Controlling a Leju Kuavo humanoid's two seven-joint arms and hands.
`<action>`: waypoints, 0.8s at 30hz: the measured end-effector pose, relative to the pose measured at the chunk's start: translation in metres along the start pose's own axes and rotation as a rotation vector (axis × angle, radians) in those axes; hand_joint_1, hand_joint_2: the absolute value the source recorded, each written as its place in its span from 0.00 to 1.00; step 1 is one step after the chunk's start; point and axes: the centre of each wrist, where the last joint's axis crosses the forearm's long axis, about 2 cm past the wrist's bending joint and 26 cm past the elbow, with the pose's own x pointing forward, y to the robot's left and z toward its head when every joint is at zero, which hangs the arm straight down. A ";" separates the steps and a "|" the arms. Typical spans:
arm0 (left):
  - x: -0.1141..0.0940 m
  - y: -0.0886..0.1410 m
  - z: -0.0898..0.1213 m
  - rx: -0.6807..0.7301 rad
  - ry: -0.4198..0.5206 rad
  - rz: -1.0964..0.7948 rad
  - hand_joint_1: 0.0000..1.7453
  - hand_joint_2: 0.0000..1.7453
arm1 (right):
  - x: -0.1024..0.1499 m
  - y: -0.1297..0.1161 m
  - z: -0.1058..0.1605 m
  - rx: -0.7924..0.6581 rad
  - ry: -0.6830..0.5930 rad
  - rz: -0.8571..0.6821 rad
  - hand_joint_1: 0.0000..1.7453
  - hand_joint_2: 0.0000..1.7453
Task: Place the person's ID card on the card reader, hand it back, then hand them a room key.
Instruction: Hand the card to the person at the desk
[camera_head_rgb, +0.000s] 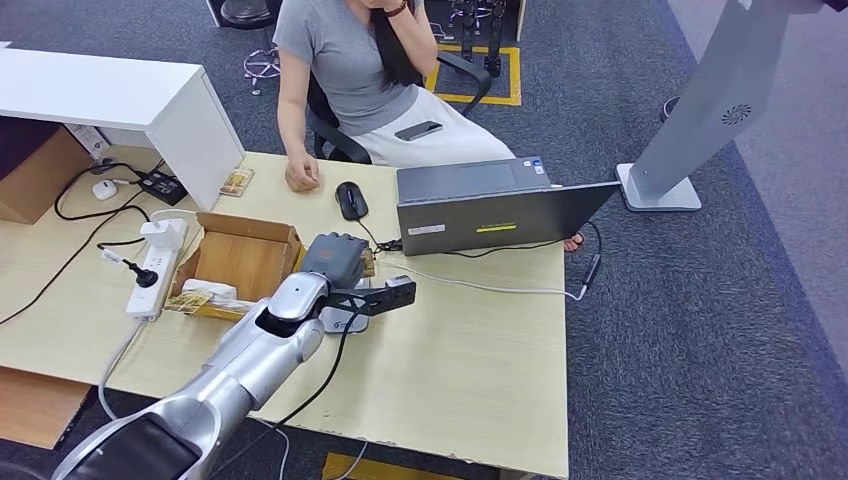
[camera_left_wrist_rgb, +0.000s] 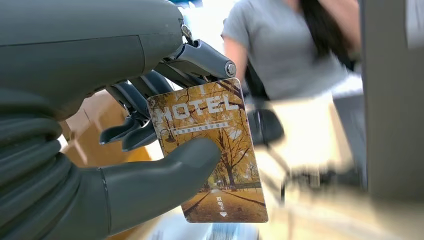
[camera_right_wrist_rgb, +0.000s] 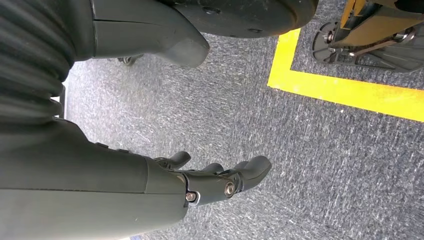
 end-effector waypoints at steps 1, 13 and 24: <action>0.000 0.006 -0.002 0.042 0.010 0.009 1.00 1.00 | 0.000 0.000 0.000 0.000 -0.001 0.001 0.00 1.00; -0.081 0.182 -0.070 0.445 0.231 -0.086 1.00 1.00 | -0.001 -0.002 -0.001 0.023 -0.005 0.062 0.00 1.00; -0.104 0.205 -0.080 0.458 0.300 -0.102 1.00 1.00 | 0.000 -0.002 -0.001 0.023 -0.007 0.073 0.00 1.00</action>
